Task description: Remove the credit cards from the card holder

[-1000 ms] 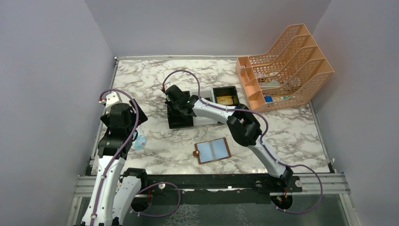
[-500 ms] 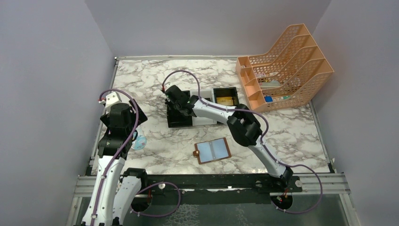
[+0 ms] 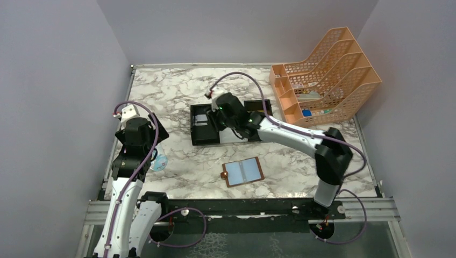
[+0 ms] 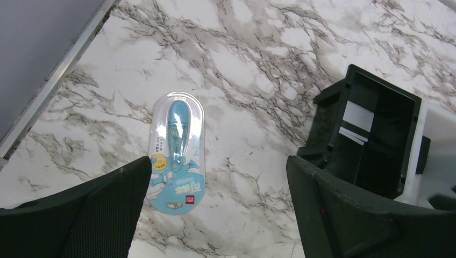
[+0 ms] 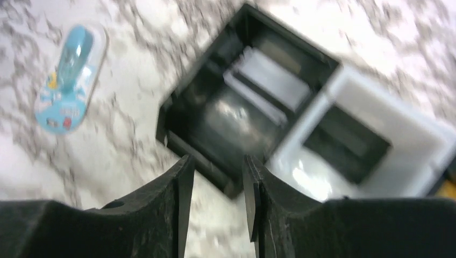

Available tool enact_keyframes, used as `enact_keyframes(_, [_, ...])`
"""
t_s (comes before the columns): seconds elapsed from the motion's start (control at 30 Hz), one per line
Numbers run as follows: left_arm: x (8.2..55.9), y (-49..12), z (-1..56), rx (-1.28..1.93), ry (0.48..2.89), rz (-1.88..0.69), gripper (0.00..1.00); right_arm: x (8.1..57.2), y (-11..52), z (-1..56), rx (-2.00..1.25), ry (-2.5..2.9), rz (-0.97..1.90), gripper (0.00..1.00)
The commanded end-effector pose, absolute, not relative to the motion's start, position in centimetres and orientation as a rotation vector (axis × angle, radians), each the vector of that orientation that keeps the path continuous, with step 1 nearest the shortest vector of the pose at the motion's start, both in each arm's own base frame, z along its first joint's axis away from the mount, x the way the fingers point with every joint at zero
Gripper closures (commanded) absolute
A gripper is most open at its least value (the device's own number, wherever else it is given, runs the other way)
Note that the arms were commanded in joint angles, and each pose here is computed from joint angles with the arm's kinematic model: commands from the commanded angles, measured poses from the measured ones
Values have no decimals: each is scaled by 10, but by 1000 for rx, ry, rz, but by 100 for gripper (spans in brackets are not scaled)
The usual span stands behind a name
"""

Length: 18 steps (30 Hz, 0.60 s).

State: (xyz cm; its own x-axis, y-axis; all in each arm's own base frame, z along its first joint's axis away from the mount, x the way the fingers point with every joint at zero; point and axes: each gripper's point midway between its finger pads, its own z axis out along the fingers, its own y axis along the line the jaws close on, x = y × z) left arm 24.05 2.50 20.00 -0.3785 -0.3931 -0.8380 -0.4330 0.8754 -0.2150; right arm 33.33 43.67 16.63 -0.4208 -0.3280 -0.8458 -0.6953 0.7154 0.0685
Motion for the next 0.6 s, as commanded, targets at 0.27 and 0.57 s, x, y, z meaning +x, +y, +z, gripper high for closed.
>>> enact_keyframes(0.27, [259, -56, 203, -229, 2049, -413, 1, 239, 270, 118, -406, 2193, 438, 51])
enact_keyframes(0.57, [231, -137, 207, -83, 2064, -913, 7, 211, 238, 101, -324, 2249, 580, 42])
